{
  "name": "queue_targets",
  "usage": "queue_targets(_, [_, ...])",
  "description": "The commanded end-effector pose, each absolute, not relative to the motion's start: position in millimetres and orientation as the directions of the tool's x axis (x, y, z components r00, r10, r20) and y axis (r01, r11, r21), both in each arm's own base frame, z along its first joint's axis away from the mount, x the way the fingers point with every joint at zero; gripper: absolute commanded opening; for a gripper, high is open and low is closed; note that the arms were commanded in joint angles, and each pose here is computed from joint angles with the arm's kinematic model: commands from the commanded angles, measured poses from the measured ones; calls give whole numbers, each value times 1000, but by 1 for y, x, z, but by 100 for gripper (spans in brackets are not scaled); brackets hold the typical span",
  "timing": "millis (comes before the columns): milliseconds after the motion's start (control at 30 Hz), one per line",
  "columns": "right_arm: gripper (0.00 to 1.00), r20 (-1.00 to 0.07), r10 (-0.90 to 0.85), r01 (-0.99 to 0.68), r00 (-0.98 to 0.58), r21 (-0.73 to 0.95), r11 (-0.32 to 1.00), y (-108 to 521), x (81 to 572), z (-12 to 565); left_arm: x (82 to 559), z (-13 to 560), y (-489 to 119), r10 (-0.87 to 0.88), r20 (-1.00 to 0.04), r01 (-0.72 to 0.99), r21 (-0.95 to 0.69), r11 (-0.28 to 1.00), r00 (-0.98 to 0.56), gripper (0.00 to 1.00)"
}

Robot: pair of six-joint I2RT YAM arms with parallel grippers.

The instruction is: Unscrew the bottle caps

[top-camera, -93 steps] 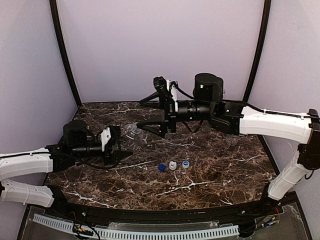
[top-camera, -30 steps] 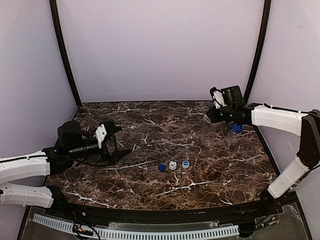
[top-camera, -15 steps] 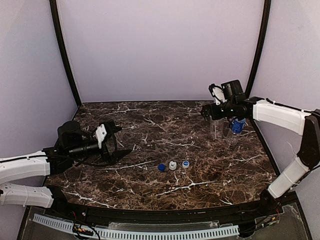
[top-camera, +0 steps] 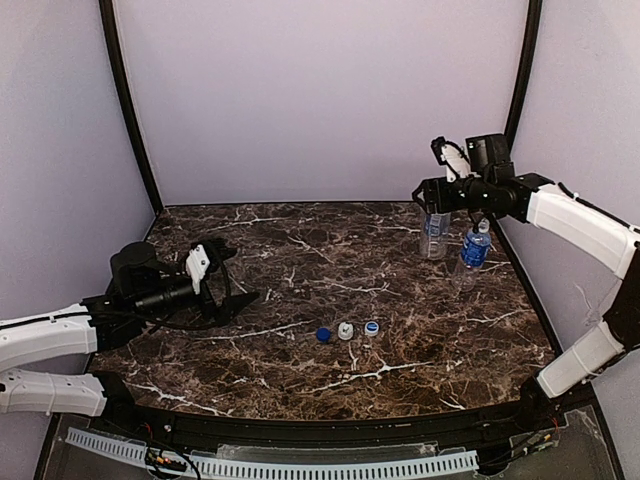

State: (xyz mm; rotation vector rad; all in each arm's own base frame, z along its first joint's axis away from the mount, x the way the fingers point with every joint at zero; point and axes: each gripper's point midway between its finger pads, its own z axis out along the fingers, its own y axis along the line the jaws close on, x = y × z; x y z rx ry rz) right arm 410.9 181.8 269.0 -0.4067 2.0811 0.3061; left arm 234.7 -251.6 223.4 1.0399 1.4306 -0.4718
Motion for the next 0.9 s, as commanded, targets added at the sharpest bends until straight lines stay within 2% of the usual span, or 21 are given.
queue_targets(0, [74, -858, -102, -480, -503, 179, 859, 205, 403, 277, 232, 214, -248, 320, -939, 811, 286, 511, 129, 99])
queue_targets(467, [64, -779, -60, -483, -624, 324, 813, 227, 399, 209, 232, 211, -249, 322, -938, 815, 286, 504, 130, 99])
queue_targets(867, [68, -756, -65, -447, -651, 312, 838, 223, 406, 192, 231, 211, -250, 319, -939, 821, 281, 497, 128, 99])
